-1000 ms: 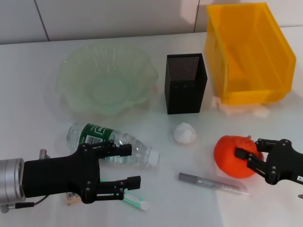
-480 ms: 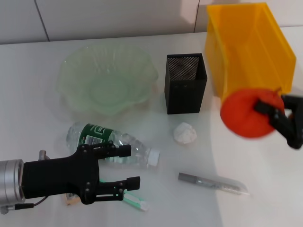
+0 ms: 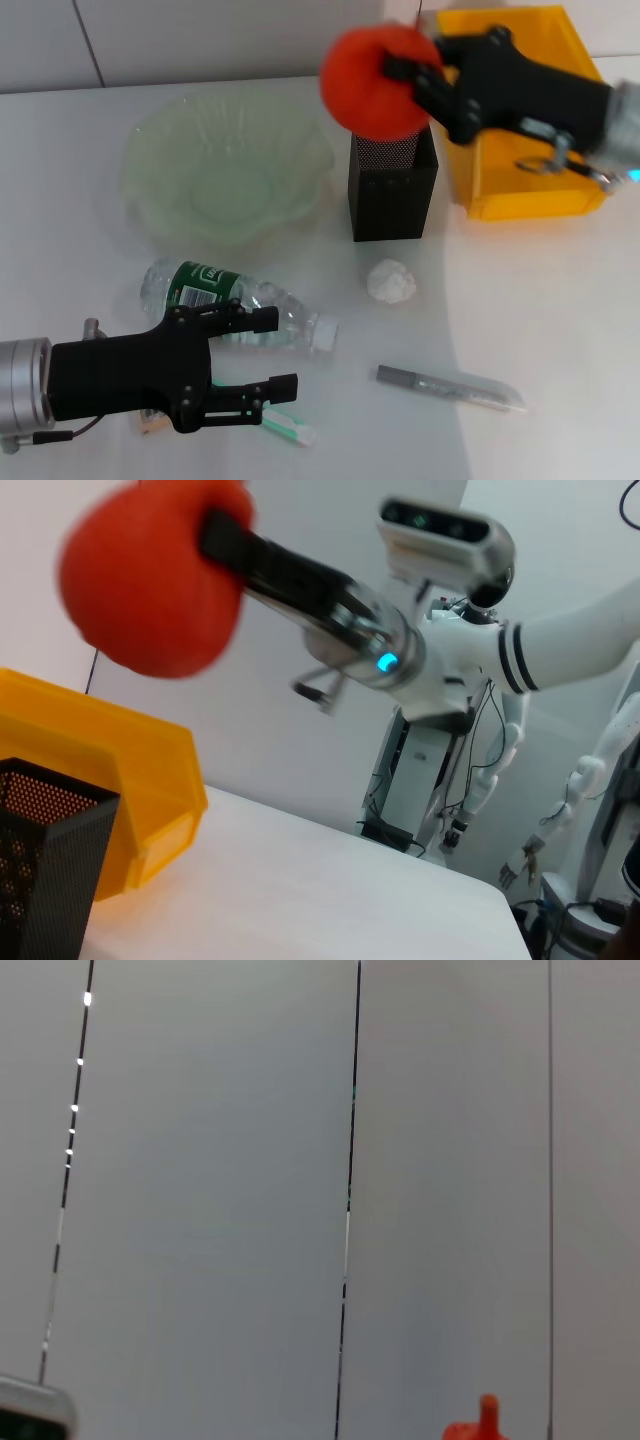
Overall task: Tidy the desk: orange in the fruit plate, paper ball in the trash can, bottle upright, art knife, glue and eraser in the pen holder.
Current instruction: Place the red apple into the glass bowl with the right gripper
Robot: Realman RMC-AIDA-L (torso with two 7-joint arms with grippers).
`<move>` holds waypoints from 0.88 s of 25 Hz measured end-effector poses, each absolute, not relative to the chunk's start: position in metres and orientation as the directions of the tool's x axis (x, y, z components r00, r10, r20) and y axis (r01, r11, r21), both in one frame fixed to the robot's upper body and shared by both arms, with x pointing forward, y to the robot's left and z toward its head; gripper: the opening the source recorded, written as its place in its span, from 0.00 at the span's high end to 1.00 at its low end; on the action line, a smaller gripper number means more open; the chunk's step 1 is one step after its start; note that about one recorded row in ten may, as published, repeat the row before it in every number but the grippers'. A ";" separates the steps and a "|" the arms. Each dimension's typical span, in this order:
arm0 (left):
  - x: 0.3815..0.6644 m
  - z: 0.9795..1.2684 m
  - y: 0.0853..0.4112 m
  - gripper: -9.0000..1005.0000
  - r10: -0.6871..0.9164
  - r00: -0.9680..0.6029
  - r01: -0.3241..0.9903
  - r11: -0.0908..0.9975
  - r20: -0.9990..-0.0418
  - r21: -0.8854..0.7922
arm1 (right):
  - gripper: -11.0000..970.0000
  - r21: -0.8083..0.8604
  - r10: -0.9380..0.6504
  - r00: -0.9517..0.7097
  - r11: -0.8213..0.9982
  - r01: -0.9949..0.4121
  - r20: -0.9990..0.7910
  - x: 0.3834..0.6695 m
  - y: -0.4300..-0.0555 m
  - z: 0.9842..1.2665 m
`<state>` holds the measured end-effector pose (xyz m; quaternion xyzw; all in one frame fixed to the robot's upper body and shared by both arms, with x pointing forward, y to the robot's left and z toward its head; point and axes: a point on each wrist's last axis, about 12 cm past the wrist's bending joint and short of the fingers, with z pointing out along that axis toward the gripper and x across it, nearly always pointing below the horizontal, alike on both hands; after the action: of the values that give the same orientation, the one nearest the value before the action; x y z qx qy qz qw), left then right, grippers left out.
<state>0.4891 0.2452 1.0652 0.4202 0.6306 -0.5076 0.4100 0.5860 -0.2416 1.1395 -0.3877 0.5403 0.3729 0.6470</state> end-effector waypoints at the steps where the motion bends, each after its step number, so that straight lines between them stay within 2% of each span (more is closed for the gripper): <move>1: 0.489 1.065 0.245 0.21 0.114 -0.311 0.946 0.131 -0.944 -0.296 | 0.92 -0.099 0.064 0.138 0.421 -0.902 -0.988 0.586 -0.242 1.139; 4: 0.490 1.066 0.244 0.21 0.114 -0.309 0.947 0.129 -0.944 -0.294 | 0.93 -0.133 0.006 0.151 0.438 -0.889 -0.989 0.616 -0.216 1.153; 5: 0.491 1.066 0.243 0.21 0.114 -0.305 0.948 0.126 -0.945 -0.291 | 0.94 -0.164 -0.051 0.158 0.446 -0.880 -0.986 0.634 -0.198 1.161; 6: 0.491 1.067 0.243 0.21 0.114 -0.304 0.949 0.125 -0.946 -0.290 | 0.94 -0.164 -0.051 0.158 0.446 -0.880 -0.986 0.634 -0.198 1.161; 10: 0.493 1.068 0.242 0.21 0.115 -0.300 0.950 0.120 -0.947 -0.287 | 0.95 -0.233 -0.212 0.153 0.427 -0.874 -0.965 0.662 -0.154 1.168; 17: 0.492 1.068 0.239 0.21 0.110 -0.300 0.951 0.113 -0.948 -0.288 | 0.95 -0.307 -0.412 0.134 0.388 -0.869 -0.901 0.675 -0.118 1.159; 22: 0.491 1.068 0.238 0.21 0.110 -0.300 0.951 0.108 -0.948 -0.289 | 0.93 -0.348 -0.485 0.147 0.354 -0.868 -0.862 0.678 -0.102 1.156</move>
<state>0.4915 0.2383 1.0678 0.4269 0.6214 -0.5138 0.4094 0.6776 -0.1021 1.1565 -0.5393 0.6276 0.1800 0.5319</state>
